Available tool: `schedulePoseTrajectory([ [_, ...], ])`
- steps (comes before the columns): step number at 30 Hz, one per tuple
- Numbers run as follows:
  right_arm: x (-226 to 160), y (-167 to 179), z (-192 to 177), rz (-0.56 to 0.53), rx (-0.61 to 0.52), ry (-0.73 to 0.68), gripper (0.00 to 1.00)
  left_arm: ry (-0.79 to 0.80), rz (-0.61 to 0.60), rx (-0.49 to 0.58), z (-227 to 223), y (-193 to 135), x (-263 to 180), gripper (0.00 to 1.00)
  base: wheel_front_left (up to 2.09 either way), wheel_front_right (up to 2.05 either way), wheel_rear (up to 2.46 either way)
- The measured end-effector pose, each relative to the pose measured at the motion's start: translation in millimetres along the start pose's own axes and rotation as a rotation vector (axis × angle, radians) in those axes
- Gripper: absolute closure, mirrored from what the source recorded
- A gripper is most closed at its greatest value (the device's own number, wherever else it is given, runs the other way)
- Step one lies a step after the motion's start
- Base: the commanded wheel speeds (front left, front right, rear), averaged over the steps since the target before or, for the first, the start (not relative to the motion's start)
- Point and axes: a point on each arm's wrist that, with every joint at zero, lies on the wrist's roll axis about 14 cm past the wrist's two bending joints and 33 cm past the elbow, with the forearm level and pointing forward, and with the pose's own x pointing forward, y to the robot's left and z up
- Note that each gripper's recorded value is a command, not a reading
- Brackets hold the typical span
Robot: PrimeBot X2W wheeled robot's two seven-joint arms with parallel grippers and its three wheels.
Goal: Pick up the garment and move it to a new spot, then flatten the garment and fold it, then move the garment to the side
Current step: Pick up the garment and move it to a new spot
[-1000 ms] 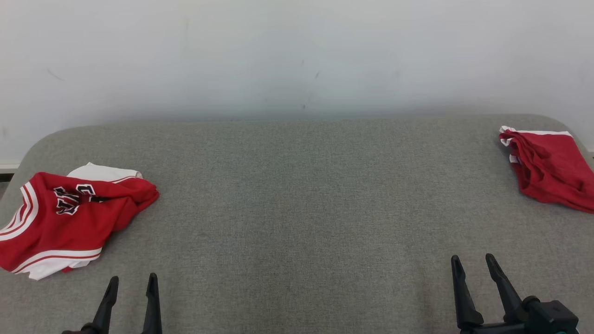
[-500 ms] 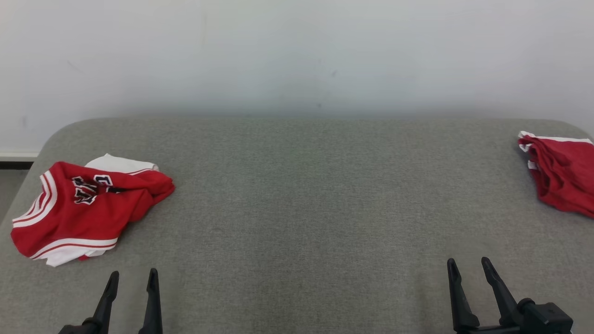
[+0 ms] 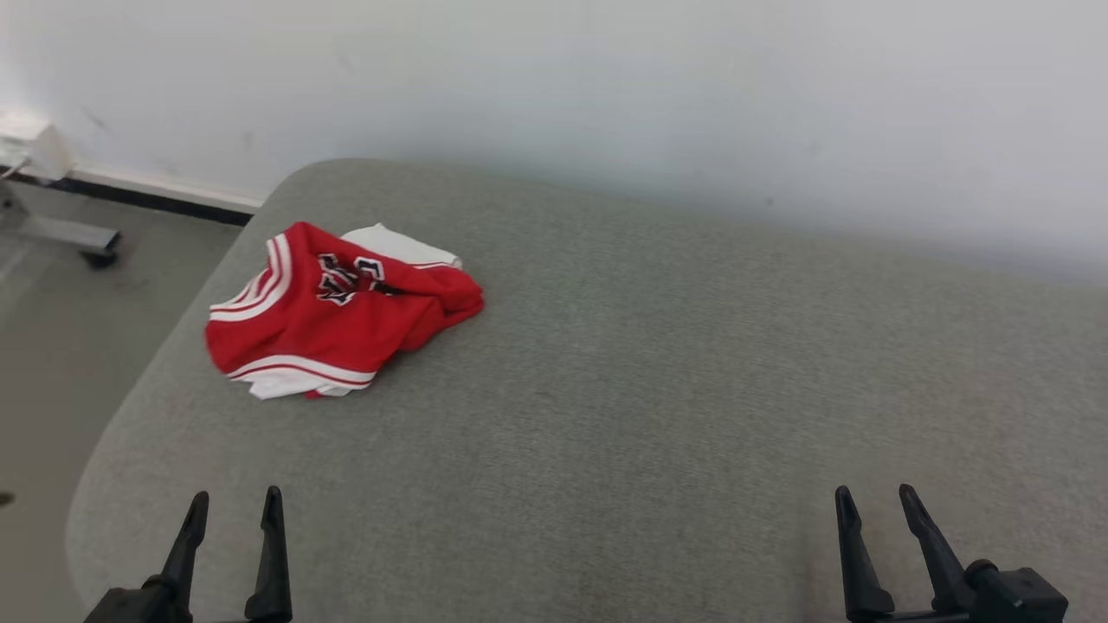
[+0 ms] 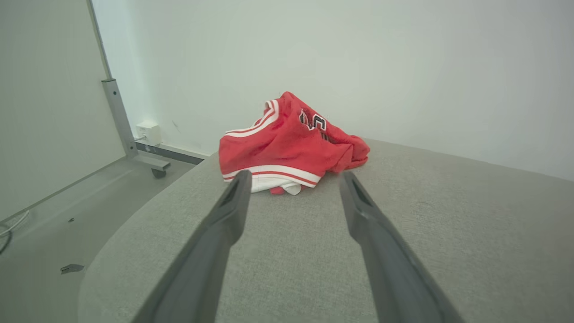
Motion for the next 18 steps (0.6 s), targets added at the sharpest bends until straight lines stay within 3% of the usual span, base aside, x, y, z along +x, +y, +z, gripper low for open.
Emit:
schedulePoseTrajectory([
  [10,49,85,-13,0.28,-0.006,0.036,0.0,-0.027,0.311,0.03,16,90,-58,0.0,0.0,0.0,0.0],
  [18,67,106,-29,0.352,0.027,0.083,0.0,-0.013,0.42,0.06,19,114,-83,0.0,0.0,0.0,0.0],
])
